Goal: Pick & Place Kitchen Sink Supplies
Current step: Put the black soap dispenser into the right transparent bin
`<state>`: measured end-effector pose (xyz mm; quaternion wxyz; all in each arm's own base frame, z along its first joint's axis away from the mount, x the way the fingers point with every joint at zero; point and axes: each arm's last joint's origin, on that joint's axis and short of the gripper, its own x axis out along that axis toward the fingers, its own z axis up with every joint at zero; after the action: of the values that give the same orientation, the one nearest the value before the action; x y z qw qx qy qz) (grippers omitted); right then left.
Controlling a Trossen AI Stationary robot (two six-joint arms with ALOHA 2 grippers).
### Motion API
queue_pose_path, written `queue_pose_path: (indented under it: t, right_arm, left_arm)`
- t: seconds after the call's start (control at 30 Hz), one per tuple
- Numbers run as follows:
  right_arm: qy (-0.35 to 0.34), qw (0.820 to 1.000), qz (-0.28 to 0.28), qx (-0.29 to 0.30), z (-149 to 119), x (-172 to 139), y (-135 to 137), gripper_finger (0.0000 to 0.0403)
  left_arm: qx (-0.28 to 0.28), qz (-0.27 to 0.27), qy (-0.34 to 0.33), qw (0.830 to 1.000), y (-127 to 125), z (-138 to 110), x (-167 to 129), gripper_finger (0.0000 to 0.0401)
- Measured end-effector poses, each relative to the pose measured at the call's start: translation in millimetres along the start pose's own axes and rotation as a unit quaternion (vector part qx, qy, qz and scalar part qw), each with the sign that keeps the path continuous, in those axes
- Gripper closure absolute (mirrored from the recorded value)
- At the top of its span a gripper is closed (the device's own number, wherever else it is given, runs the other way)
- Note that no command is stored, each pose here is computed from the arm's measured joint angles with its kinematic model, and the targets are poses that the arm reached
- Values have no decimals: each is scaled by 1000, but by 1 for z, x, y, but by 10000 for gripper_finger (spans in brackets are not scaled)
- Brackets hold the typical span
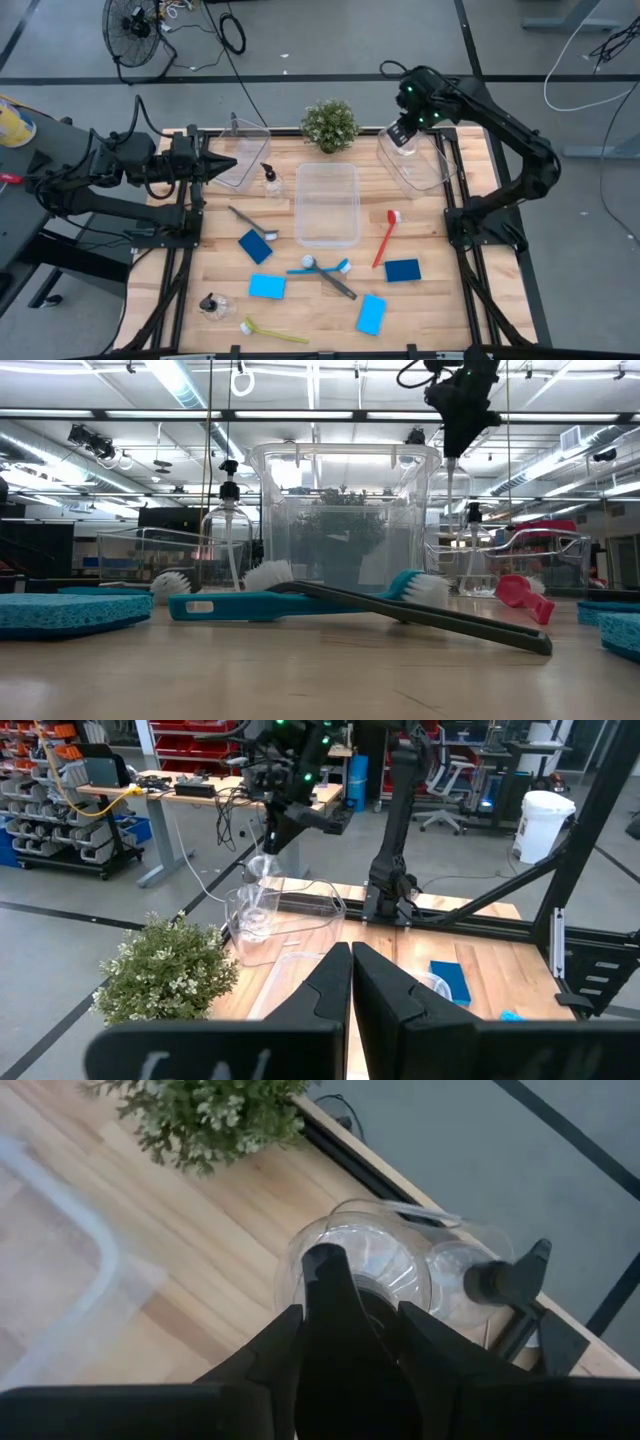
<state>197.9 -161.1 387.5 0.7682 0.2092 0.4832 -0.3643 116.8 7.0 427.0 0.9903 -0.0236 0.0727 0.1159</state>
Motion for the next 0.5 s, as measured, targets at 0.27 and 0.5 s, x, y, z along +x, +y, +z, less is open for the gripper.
queue_pose_path:
  t: [0.27,0.5]
  right_arm:
    - [18,1000,-8,5,8,16,-4,270]
    - [30,999,-12,6,12,25,-6,270]
  left_arm:
    - [0,0,0,1000,0,0,0,385]
    - [0,0,0,1000,0,0,0,385]
